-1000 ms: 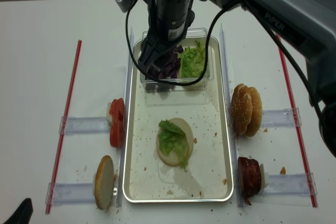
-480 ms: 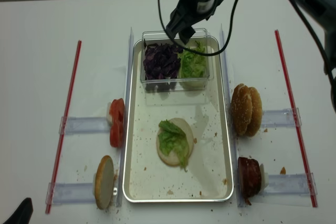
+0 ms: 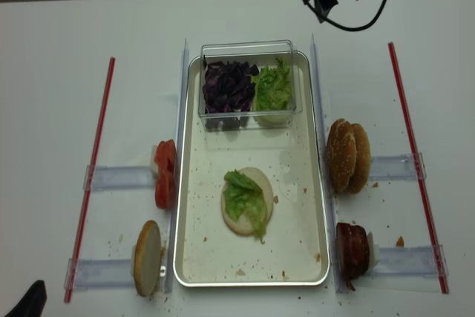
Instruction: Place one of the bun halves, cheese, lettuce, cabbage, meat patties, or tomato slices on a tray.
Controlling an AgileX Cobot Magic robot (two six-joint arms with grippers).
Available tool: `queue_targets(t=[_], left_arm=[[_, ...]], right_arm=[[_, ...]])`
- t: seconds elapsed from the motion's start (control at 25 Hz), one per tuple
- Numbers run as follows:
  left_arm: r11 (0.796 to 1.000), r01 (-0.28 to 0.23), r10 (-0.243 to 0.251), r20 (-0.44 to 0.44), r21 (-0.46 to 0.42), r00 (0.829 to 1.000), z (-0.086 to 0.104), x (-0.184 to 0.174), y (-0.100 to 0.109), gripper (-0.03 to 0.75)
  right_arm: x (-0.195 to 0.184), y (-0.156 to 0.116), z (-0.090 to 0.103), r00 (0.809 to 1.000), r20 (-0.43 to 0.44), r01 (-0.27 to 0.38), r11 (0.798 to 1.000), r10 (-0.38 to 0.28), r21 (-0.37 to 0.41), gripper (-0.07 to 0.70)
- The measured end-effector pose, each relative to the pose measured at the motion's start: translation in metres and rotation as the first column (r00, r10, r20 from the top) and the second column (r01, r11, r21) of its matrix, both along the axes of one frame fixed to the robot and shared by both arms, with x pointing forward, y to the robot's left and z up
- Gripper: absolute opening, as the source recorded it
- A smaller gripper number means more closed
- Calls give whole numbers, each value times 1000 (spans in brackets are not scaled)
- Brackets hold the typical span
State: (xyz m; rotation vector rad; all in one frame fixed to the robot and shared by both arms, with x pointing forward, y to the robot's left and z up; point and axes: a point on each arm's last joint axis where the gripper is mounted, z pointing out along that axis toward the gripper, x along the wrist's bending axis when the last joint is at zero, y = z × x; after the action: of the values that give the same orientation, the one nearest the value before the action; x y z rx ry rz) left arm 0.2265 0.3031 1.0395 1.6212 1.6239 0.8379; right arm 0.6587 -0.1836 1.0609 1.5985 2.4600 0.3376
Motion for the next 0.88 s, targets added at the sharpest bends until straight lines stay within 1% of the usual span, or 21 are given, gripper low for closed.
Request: queue_targets(t=[0.2, 0.32, 0.52, 0.6, 0.68, 0.8, 0.88], left_arm=[[1000, 0, 0, 0, 0, 1000, 0, 0, 0, 563], [1000, 0, 0, 0, 0, 1000, 0, 0, 0, 563], [1000, 0, 0, 0, 0, 1000, 0, 0, 0, 563], [1000, 0, 0, 0, 0, 1000, 0, 0, 0, 563], [1000, 0, 0, 0, 0, 1000, 0, 0, 0, 563], [1000, 0, 0, 0, 0, 1000, 0, 0, 0, 563], [1000, 0, 0, 0, 0, 1000, 0, 0, 0, 563]], right_arm=[[10, -48, 0, 993, -6, 117, 993, -117, 20, 546], [14, -75, 0, 984, -6, 180, 983, -180, 22, 546], [16, -111, 0, 965, -6, 260, 965, -260, 24, 545], [16, -122, 0, 960, -6, 278, 960, -278, 22, 543], [16, -126, 0, 959, -6, 285, 958, -285, 21, 543], [16, -125, 0, 959, -8, 284, 958, -284, 30, 543], [16, -123, 0, 959, -13, 284, 957, -284, 50, 543]])
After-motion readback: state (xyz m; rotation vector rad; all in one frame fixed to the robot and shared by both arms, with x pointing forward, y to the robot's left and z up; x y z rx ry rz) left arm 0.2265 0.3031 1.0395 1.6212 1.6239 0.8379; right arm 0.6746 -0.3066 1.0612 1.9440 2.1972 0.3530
